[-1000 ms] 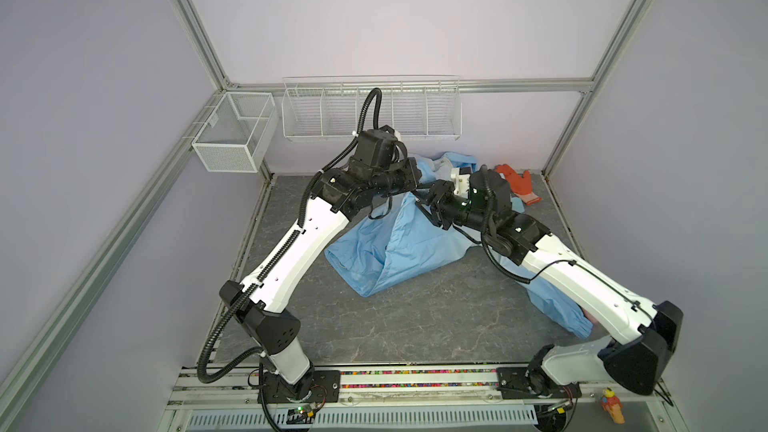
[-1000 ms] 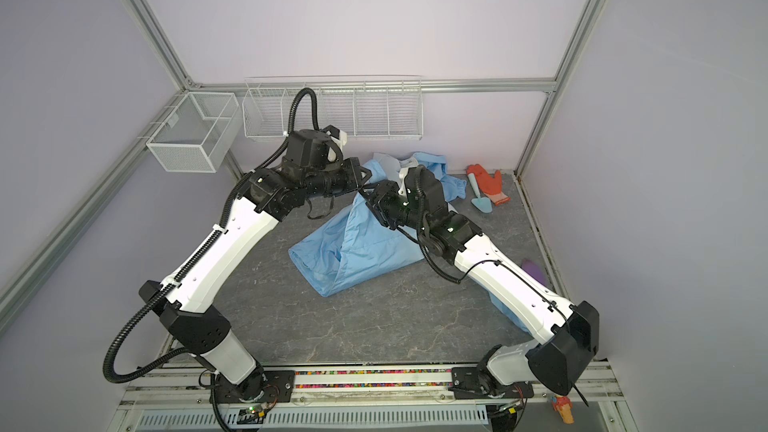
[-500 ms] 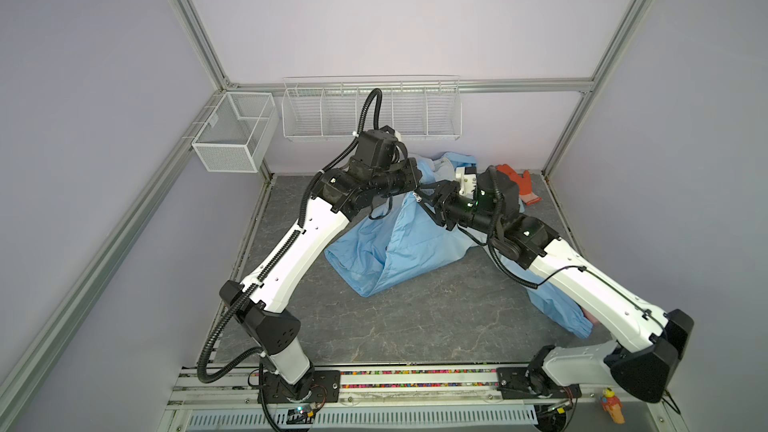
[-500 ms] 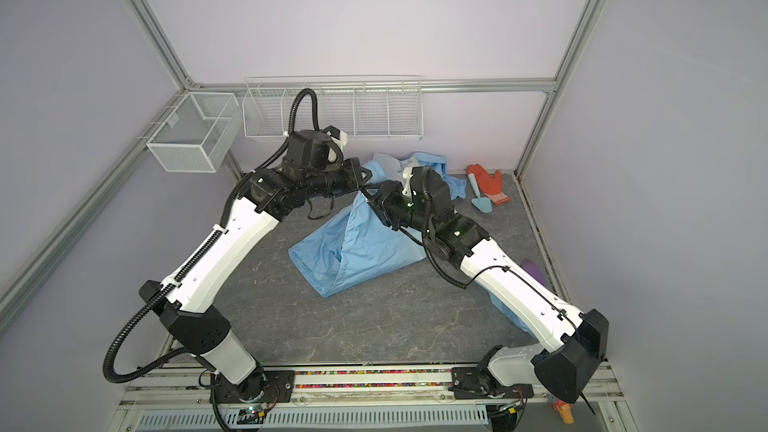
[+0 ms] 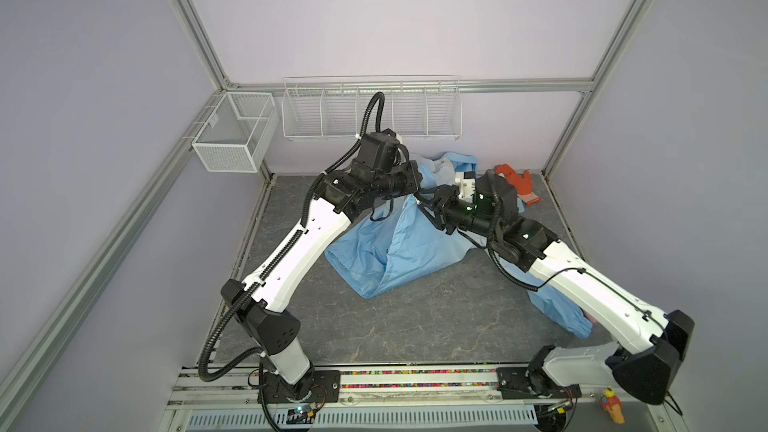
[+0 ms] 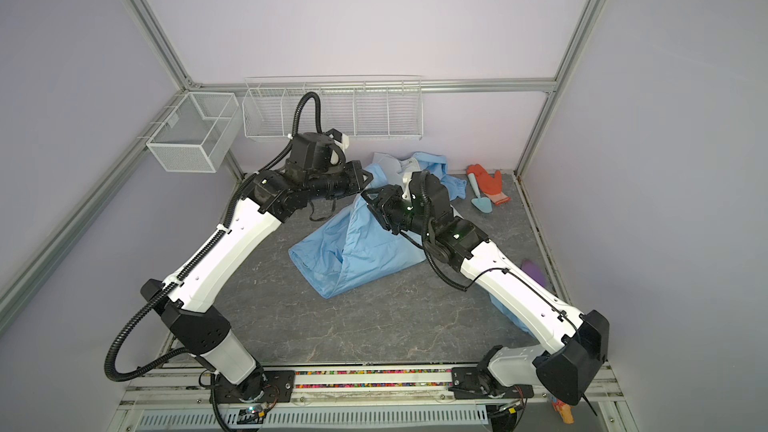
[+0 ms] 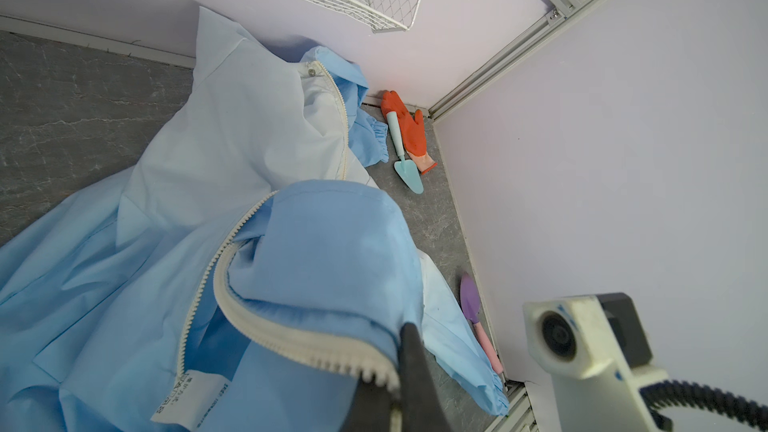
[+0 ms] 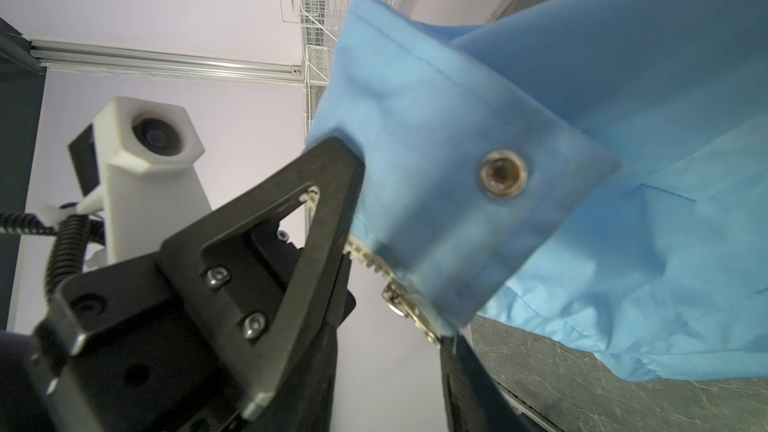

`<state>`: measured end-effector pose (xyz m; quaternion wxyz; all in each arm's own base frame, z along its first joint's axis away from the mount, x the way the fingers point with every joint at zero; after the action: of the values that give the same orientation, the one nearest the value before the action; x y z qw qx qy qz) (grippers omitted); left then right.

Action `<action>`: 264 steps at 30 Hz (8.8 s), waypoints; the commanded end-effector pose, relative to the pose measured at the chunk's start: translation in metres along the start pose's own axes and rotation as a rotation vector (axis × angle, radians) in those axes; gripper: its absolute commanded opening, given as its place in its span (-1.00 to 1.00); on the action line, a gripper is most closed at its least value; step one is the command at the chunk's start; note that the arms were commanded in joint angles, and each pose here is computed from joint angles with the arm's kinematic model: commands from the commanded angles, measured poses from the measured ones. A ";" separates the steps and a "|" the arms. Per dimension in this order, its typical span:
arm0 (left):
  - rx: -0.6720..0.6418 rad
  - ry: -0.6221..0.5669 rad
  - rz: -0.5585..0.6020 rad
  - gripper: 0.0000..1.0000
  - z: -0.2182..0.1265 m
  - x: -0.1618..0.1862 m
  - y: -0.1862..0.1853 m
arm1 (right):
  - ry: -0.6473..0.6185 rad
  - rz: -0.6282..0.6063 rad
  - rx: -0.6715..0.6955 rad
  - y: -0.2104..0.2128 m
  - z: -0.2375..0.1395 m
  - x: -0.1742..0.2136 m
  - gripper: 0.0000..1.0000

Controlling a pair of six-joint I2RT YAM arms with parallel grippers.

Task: Zip up the jacket

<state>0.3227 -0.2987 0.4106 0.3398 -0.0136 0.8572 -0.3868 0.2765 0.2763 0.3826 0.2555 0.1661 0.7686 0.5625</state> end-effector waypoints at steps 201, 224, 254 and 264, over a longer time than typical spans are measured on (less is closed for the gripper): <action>-0.154 0.502 -0.402 -0.31 -0.024 0.213 0.178 | 0.194 -0.391 0.471 -0.206 -0.098 -0.010 -0.86; -0.208 0.365 -0.241 -0.12 0.067 0.222 0.247 | 0.165 -0.384 0.418 -0.179 -0.098 -0.016 -0.86; -0.080 0.353 -0.270 -1.00 0.064 0.203 0.234 | 0.183 -0.416 0.421 -0.172 -0.092 -0.020 -0.86; 0.309 0.397 -0.248 -1.00 -0.010 0.150 0.136 | 0.323 -0.461 0.399 -0.182 -0.031 0.004 -0.86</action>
<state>0.2481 -0.2292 0.2141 0.1619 -0.0237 0.8550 -0.4922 0.2512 0.1789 0.2216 0.2098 -0.0412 0.9172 0.3361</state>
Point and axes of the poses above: each gripper's point midway between its finger pads, its own z axis out along the fingers, its own y axis along the line the jaws close on, x = y × z, the point moved 5 cm from there along -z, back along the fingers, and after that the axes turned 6 degrees about -z, right-handed, at the moved point
